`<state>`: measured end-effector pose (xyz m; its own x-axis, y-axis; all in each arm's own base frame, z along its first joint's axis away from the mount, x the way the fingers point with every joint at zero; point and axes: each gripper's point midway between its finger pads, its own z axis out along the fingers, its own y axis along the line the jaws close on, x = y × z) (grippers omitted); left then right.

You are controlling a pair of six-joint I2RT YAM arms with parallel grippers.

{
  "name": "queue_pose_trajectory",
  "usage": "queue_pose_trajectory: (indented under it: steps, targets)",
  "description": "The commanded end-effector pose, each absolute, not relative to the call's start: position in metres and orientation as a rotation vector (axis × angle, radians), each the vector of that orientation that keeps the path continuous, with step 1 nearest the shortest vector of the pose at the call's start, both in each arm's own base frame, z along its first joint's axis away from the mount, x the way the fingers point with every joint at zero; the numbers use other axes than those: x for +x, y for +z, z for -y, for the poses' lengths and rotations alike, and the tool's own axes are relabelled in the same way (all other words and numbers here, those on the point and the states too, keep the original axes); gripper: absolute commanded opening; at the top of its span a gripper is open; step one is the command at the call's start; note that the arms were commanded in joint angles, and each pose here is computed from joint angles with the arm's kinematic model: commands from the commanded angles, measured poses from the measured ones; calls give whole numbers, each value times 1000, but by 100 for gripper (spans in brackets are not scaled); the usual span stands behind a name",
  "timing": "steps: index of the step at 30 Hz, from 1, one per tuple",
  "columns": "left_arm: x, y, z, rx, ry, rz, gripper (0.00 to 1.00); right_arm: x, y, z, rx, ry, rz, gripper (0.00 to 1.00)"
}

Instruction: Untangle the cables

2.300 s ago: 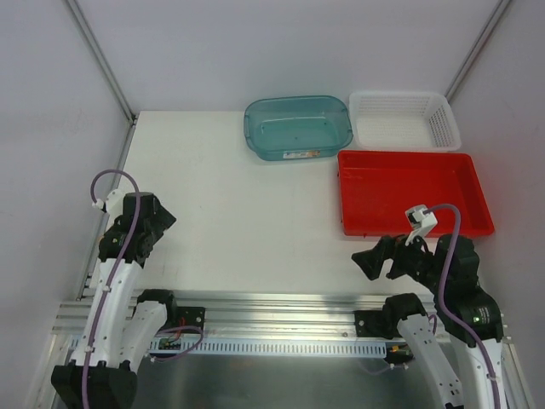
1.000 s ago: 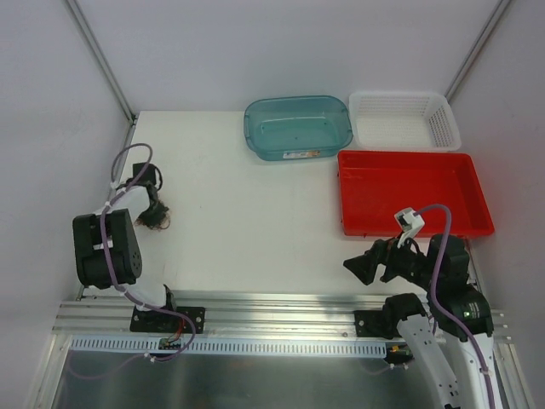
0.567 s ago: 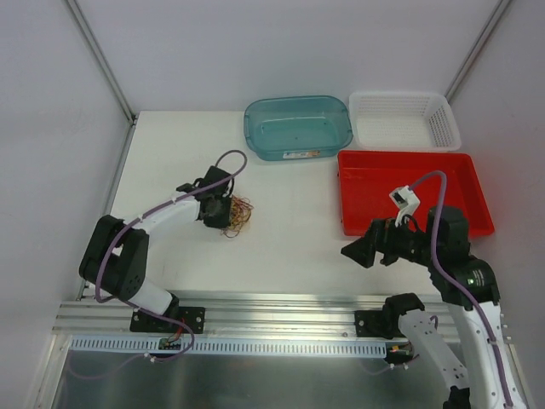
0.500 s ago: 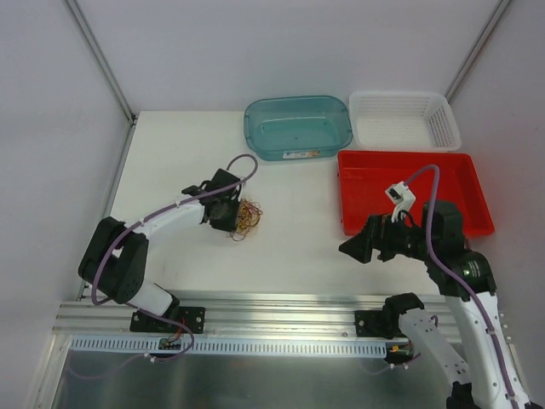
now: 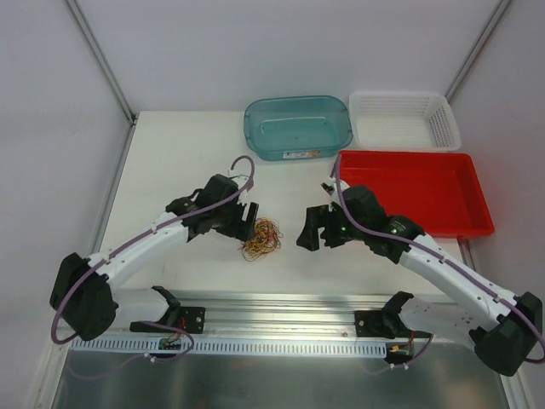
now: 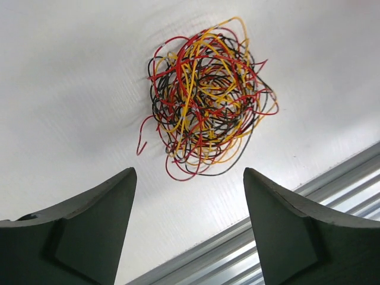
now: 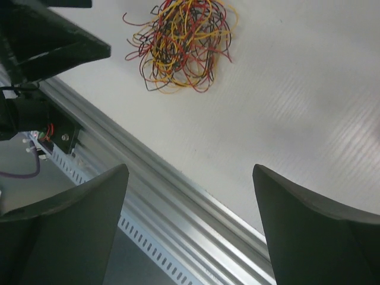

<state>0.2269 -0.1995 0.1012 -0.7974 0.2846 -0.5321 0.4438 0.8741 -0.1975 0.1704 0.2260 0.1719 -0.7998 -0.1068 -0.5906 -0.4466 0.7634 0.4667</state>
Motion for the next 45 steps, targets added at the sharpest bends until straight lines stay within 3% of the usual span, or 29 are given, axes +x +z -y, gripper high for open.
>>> queue_pose_trajectory:
  steps: [1, 11, 14, 30, 33, 37, 45]
  targets:
    - [218, 116, 191, 332, -475, -2508, 74, 206, 188, -255, -318, 809, -2266, 90]
    - [205, 96, 191, -128, -673, -2442, 71, 231, 163, -305, -399, 808, -2282, 51]
    - [205, 96, 192, -166, -702, -2424, 70, 239, 153, -318, -421, 816, -2287, 44]
    - [217, 81, 202, -334, -711, -2449, 71, 266, 99, -367, -497, 824, -2382, 26]
    - [222, 71, 203, -362, -673, -2480, 71, 267, 93, -367, -520, 814, -2391, 20]
    - [229, 59, 206, -404, -637, -2510, 71, 266, 89, -366, -547, 803, -2395, 1]
    - [233, 35, 210, -562, -607, -2548, 70, 249, 124, -365, -583, 869, -2328, 1]
